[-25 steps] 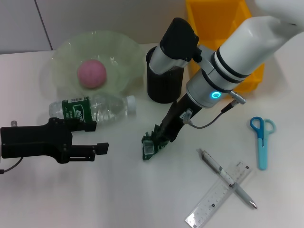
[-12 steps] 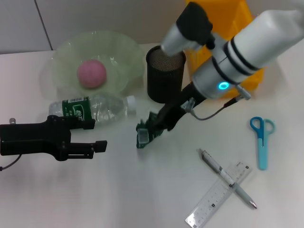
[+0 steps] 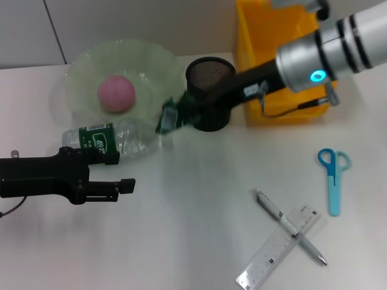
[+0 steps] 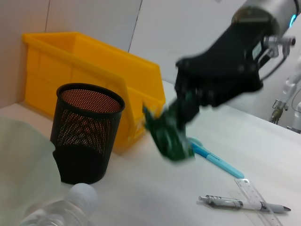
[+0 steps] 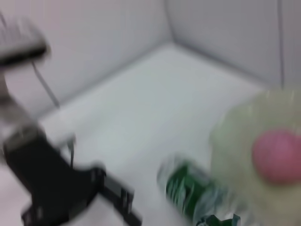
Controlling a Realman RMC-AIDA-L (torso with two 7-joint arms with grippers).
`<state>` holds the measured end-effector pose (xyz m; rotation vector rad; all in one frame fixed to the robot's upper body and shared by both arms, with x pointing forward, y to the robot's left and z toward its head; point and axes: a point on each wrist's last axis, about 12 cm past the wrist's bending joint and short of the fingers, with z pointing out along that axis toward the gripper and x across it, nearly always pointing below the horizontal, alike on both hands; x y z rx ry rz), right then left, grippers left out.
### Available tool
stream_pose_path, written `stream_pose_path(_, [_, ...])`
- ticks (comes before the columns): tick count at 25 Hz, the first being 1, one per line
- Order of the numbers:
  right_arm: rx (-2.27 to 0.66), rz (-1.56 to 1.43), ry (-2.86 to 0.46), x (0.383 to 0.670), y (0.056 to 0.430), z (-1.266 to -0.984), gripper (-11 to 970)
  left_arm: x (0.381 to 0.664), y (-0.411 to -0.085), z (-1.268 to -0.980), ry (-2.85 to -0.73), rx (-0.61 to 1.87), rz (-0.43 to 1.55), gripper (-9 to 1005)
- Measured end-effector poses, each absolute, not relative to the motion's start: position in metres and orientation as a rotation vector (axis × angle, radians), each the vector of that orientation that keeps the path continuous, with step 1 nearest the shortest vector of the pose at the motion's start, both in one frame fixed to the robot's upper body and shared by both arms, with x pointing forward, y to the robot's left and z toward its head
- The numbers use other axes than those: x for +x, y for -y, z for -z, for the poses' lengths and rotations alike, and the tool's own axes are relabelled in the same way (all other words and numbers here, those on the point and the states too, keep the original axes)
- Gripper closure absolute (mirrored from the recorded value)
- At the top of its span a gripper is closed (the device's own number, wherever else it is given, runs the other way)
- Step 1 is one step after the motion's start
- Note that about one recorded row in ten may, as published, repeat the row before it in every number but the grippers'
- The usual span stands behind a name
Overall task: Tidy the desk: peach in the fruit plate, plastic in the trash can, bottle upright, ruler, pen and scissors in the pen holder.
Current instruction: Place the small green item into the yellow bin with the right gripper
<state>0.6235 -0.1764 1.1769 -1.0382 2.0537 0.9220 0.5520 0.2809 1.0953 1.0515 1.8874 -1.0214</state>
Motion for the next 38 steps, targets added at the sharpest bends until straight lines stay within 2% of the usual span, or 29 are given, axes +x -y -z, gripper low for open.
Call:
stream_pose_path(8, [-0.821,-0.955,-1.827,0.626,0.214,-1.181,922,0.552,-0.281,-1.095,-1.888,1.055,1.021,181])
stream_pose_path(19, [-0.416,-0.686,-1.755,0.64,0.277,-1.161,921,0.552,-0.281,-1.095,-1.887,1.056,1.018,181])
stream_pose_path(33, [-0.256,-0.524,-1.865,0.652,0.302,-1.141,915,0.554,-0.279,-1.096,-1.897,1.077,1.012,182])
stream_pose_path(38, [-0.241,-0.527,-1.874,0.653,0.304,-1.14,844,0.555,-0.279,-1.096,-1.897,1.077,1.012,182])
